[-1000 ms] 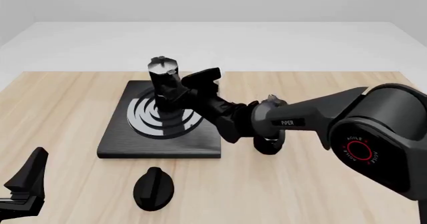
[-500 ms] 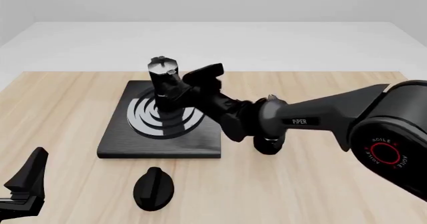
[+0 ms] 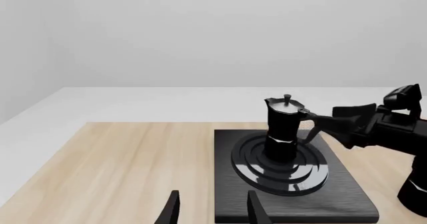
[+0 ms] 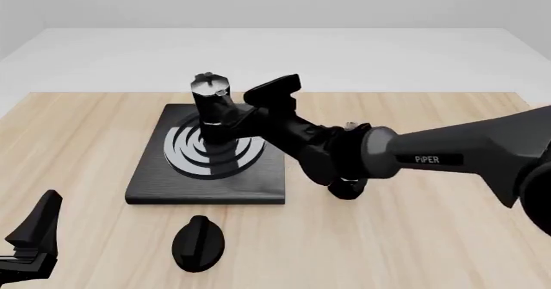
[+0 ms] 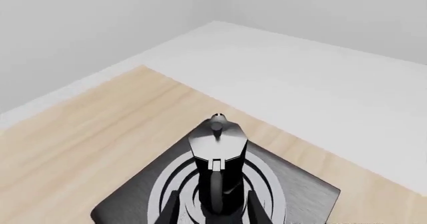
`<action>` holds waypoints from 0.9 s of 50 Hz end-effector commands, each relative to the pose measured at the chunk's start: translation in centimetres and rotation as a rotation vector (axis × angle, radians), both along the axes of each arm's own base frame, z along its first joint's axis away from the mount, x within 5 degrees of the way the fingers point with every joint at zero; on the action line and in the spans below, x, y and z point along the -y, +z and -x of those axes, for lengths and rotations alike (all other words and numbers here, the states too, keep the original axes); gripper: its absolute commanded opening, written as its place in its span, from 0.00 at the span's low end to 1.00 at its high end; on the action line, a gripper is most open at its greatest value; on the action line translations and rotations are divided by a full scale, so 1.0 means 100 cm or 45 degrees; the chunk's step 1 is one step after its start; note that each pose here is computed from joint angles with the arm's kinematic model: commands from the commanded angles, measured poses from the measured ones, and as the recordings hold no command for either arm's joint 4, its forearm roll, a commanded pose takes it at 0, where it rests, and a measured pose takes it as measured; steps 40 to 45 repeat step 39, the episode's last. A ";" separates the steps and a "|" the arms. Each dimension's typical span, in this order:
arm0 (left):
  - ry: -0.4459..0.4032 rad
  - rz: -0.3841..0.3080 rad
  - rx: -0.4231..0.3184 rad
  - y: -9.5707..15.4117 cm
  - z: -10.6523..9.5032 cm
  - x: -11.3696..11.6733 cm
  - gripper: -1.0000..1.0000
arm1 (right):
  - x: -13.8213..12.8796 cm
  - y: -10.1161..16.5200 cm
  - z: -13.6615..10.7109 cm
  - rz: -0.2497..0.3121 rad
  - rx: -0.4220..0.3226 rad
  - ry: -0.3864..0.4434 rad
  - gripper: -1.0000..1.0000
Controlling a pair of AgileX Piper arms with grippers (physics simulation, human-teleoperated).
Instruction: Put the right moka pot on the stove.
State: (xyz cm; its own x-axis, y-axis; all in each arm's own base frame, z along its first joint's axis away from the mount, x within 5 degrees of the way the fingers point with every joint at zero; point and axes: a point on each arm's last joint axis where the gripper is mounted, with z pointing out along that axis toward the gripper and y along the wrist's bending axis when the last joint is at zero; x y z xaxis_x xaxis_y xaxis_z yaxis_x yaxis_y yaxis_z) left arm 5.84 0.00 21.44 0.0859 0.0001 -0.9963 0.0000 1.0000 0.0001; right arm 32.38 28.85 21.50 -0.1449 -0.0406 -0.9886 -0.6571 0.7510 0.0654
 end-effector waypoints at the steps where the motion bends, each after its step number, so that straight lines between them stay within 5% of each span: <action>1: 0.000 0.000 0.000 0.000 0.000 0.000 1.00 | 0.012 0.015 0.016 -0.014 0.019 0.006 1.00; 28: 0.000 0.000 0.000 0.000 0.000 0.000 1.00 | 0.057 0.051 0.066 -0.036 0.040 0.006 1.00; 35: 0.000 0.000 0.000 0.000 0.000 0.000 1.00 | 0.093 0.067 0.092 -0.102 0.052 -0.039 1.00; 37: 0.000 0.000 0.000 0.000 0.000 0.000 1.00 | 0.115 0.071 0.100 -0.171 0.042 -0.096 1.00; 45: 0.000 0.000 0.000 0.000 0.000 0.000 1.00 | 0.123 0.074 0.108 -0.169 0.055 -0.103 1.00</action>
